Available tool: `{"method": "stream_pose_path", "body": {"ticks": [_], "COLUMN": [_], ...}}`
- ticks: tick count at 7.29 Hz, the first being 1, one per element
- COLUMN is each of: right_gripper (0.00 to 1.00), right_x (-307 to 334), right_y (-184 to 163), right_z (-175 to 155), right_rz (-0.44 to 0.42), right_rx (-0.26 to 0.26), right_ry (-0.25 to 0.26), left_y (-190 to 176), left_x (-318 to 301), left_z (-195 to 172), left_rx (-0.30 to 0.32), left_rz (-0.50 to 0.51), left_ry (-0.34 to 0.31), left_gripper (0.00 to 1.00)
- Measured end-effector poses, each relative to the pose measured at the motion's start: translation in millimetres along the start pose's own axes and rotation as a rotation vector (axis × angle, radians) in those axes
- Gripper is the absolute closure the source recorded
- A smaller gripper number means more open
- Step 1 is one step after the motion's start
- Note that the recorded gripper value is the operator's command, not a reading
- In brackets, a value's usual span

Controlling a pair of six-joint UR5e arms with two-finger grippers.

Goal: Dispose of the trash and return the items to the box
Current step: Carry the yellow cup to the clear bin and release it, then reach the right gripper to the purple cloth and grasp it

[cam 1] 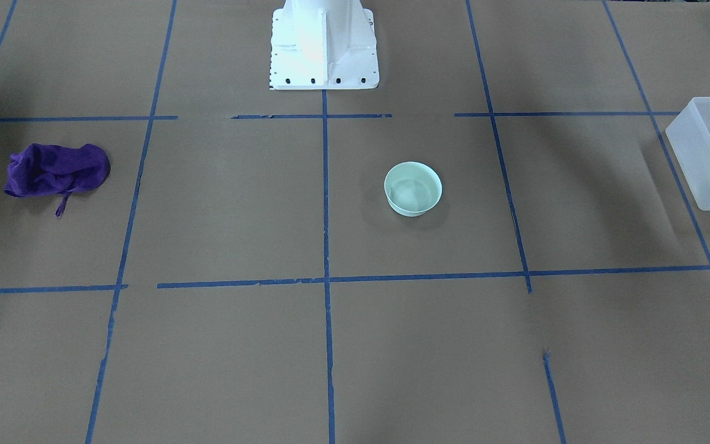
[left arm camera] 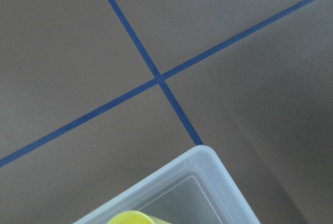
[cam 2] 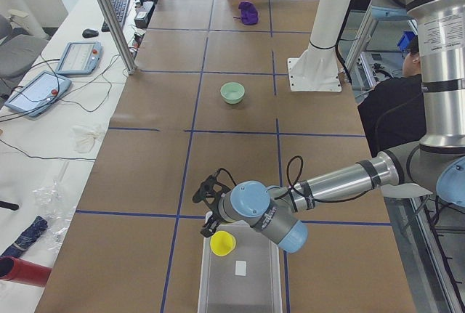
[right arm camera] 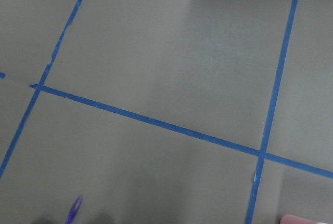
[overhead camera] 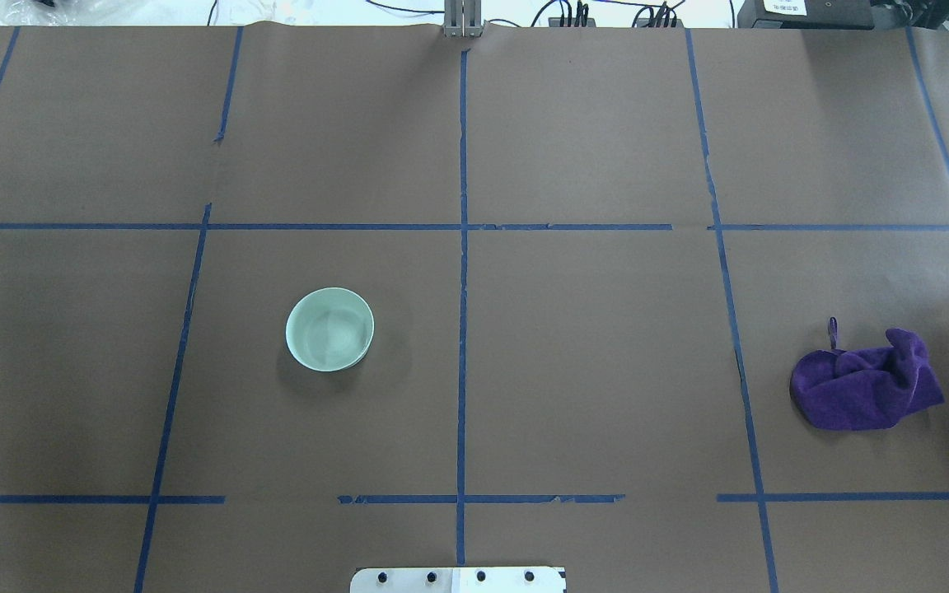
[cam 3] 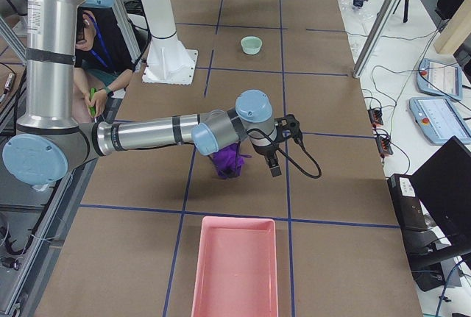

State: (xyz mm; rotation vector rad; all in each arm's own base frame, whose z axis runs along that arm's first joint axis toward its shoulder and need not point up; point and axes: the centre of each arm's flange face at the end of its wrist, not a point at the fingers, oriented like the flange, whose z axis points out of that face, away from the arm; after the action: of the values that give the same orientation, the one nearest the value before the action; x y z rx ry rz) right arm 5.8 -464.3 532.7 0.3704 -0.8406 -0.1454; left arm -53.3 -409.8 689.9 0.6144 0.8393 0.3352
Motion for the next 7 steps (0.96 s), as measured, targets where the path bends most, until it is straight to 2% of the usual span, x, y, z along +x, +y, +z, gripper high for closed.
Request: {"method": "stream_pose_path", "body": {"ticks": [1, 3, 4, 5, 6, 7], "right_gripper": [0.0, 0.0, 0.0, 0.02, 0.13, 0.66], "right_x": [-24, -76, -96, -108, -112, -112], "right_y": [-4, 2, 19, 45, 78, 107], "right_z": [12, 49, 74, 97, 114, 124], "right_rz": [0.021, 0.015, 0.015, 0.024, 0.032, 0.043], "right_rx": [0.022, 0.057, 0.045, 0.025, 0.005, -0.016], "right_ry": [-0.025, -0.069, -0.051, -0.01, 0.033, 0.062], "left_y": [-32, -70, -81, -90, -95, -99], "left_x": [7, 11, 12, 13, 15, 17], "left_z": [-7, -15, -17, -19, -20, -23], "left_rx": [0.003, 0.014, 0.022, 0.03, 0.037, 0.044], "left_rz": [0.001, 0.011, 0.018, 0.026, 0.033, 0.036], "left_ry": [-0.006, -0.041, -0.048, -0.051, -0.052, -0.053], "left_gripper": [0.0, 0.0, 0.0, 0.0, 0.0, 0.0]}}
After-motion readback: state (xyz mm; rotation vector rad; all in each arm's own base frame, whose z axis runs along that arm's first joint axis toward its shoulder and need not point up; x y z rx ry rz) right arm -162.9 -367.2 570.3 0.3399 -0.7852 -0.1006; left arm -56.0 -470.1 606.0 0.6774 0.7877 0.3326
